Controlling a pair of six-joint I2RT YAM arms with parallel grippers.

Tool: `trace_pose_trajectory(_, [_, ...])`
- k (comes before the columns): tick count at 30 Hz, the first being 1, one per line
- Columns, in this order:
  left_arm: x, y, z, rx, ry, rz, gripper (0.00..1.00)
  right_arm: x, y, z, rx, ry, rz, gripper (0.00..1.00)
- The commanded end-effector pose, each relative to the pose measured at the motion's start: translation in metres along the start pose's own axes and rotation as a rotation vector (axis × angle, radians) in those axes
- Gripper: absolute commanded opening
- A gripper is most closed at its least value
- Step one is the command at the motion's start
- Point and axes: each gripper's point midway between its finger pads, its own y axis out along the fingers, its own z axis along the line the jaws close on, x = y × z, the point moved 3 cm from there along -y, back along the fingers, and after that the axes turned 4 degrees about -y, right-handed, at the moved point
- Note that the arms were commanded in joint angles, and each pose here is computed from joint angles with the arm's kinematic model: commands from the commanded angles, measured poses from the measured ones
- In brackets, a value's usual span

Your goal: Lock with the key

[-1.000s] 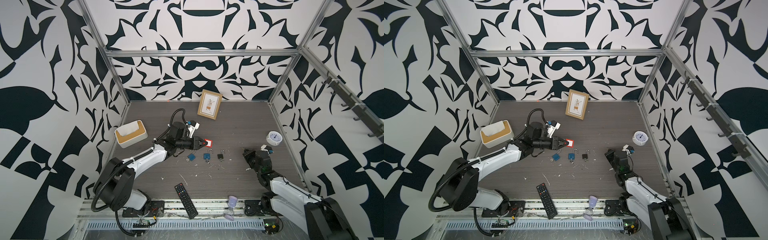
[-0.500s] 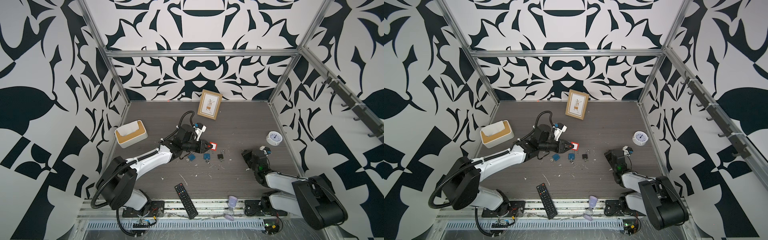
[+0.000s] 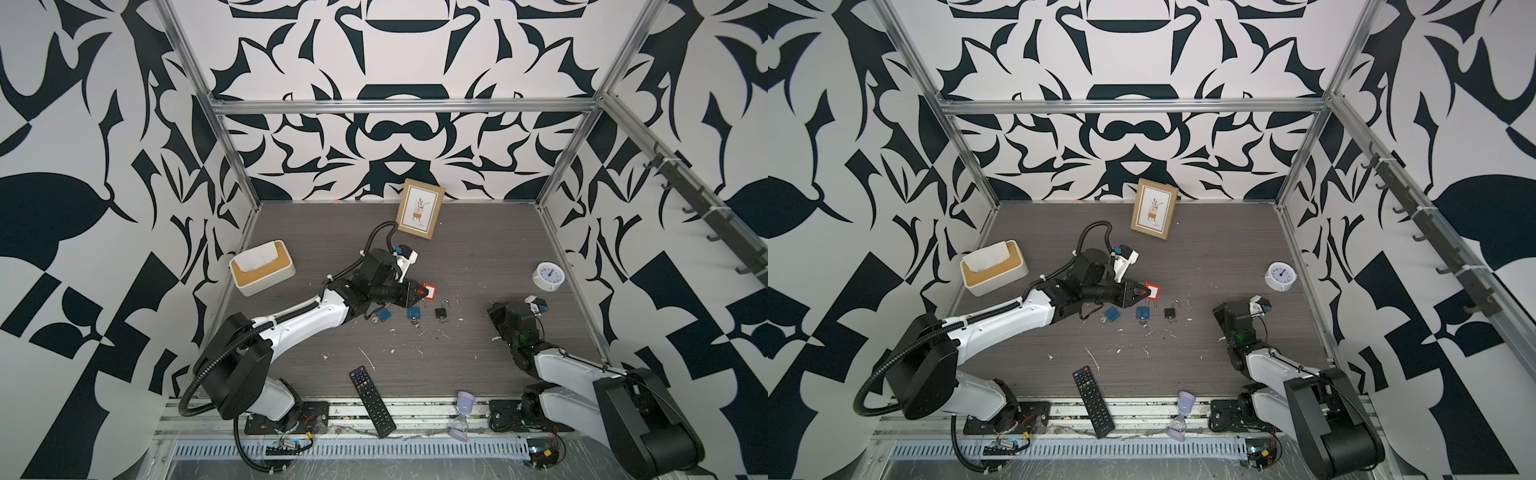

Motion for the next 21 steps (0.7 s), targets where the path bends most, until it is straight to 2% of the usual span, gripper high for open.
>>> trace_pose_trajectory(1, [0.003,0.003,-0.009,-0.043,0.019,0.036,0.00,0.000,0.002,-0.005,-0.030,-0.027,-0.004,0.11])
trace_pose_trajectory(9, [-0.002,0.008,-0.014,-0.101,0.023,0.074,0.00,-0.012,0.015,-0.009,-0.041,-0.027,0.062,0.21])
trace_pose_trajectory(21, [0.004,0.013,-0.020,-0.126,0.070,0.087,0.00,-0.002,0.000,-0.004,-0.061,-0.061,0.037,0.23])
